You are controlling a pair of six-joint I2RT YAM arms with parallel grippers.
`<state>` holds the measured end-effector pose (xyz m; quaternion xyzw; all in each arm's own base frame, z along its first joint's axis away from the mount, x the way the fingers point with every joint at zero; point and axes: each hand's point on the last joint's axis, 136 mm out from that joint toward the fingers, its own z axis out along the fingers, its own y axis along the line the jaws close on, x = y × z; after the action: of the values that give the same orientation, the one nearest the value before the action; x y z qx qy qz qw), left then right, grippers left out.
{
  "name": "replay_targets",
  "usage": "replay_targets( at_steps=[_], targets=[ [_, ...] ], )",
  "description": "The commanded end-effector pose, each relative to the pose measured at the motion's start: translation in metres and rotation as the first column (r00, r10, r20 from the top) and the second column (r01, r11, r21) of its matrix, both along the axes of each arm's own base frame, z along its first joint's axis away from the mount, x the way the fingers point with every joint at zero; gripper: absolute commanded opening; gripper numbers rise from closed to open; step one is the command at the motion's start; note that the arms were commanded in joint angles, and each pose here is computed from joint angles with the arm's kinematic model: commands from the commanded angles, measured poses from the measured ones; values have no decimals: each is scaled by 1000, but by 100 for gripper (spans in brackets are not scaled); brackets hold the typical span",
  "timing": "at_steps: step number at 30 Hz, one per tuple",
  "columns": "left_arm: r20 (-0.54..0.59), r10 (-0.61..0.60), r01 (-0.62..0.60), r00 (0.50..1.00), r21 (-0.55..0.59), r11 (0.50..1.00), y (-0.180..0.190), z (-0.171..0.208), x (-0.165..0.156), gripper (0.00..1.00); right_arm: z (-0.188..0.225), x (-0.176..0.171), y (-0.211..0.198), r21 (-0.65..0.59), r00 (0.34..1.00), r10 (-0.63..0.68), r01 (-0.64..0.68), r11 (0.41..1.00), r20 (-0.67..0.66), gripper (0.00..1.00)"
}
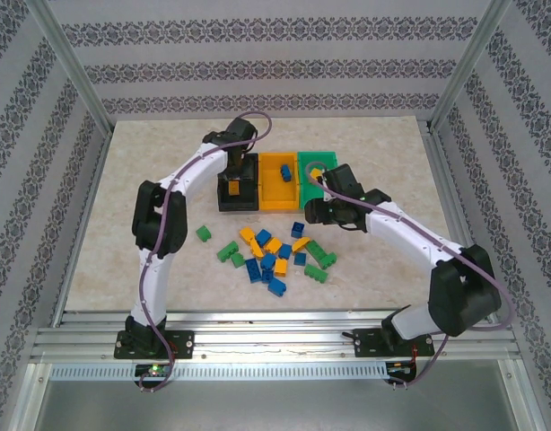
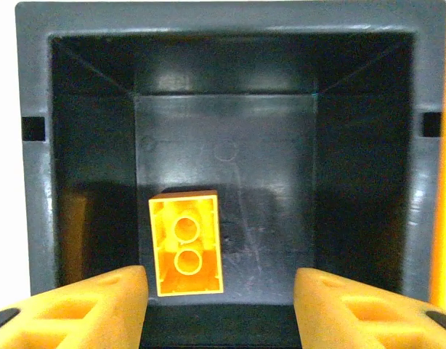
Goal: Sort the legos into containers by color
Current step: Pick up the lego from the container.
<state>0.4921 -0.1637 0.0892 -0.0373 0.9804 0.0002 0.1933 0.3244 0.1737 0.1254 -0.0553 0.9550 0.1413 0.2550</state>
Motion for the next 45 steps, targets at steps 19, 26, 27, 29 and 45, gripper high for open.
replay_targets(
  at_steps=[19, 26, 27, 29, 45],
  targets=[
    [-230, 61, -54, 971, 39, 998, 8, -74, -33, 40, 9, -5, -19, -25, 998, -28, 29, 999, 49, 56],
    [-204, 70, -53, 976, 86, 995, 17, -68, -32, 49, 6, -9, -20, -24, 999, -27, 28, 999, 41, 56],
    [-200, 69, -51, 977, 92, 994, 18, -66, -31, 49, 5, -10, -20, -24, 999, -26, 27, 999, 40, 56],
    [-203, 73, -52, 976, 106, 993, 21, -66, -32, 51, 7, -9, -20, -22, 998, -30, 31, 999, 49, 56],
    [-226, 51, -45, 973, 34, 998, 5, -76, -36, 21, 12, -9, -29, -50, 997, -28, 31, 998, 75, 56]
  ],
)
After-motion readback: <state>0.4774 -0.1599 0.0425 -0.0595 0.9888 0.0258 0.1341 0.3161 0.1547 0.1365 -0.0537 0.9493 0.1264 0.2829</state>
